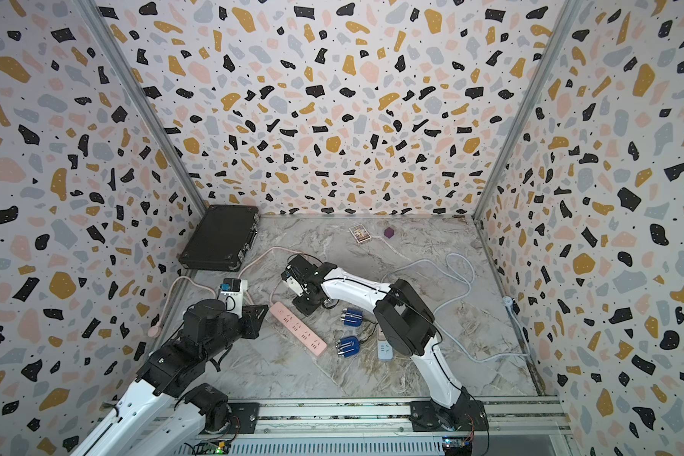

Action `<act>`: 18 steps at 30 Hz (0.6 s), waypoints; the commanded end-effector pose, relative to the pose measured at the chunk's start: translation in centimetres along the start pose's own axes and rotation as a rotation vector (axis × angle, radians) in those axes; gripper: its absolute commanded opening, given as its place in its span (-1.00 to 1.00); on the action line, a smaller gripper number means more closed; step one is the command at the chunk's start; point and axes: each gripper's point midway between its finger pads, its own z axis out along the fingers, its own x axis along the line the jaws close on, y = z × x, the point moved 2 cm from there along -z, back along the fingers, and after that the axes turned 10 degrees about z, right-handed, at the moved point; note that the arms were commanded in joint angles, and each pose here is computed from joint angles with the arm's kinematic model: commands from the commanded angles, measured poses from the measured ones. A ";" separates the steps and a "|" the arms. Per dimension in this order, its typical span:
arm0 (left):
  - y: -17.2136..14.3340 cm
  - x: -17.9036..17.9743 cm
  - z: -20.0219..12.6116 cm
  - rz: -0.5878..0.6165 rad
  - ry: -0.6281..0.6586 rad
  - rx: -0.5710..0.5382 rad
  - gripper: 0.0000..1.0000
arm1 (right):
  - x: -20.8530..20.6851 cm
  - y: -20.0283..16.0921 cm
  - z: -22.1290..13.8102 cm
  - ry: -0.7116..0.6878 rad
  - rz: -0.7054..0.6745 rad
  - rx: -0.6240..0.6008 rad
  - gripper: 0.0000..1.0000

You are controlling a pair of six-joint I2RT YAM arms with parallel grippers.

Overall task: Unplug the electric shaver
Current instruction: Place the plug at the center of the board.

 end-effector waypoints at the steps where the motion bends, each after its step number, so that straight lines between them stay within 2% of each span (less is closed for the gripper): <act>1: 1.4 -0.1 -0.5 0.015 0.001 -0.039 -0.56 | -1.0 -0.4 0.4 -0.035 -0.010 0.045 -0.40; 8: 1.4 -0.3 -0.5 0.015 -0.010 -0.038 -0.49 | -1.8 0.2 1.0 -0.053 -0.011 0.053 0.18; 15: 1.4 -0.3 -0.6 0.013 -0.012 -0.038 -0.47 | -1.8 1.9 -0.1 -0.053 -0.014 -0.012 0.35; 17: 1.5 -0.4 -0.5 0.014 -0.011 -0.036 -0.41 | -1.7 3.0 -1.3 -0.057 -0.020 -0.053 0.36; 18: 1.6 -0.4 -0.6 0.014 -0.010 -0.034 -0.31 | -1.6 3.5 -2.0 -0.058 -0.025 -0.072 0.37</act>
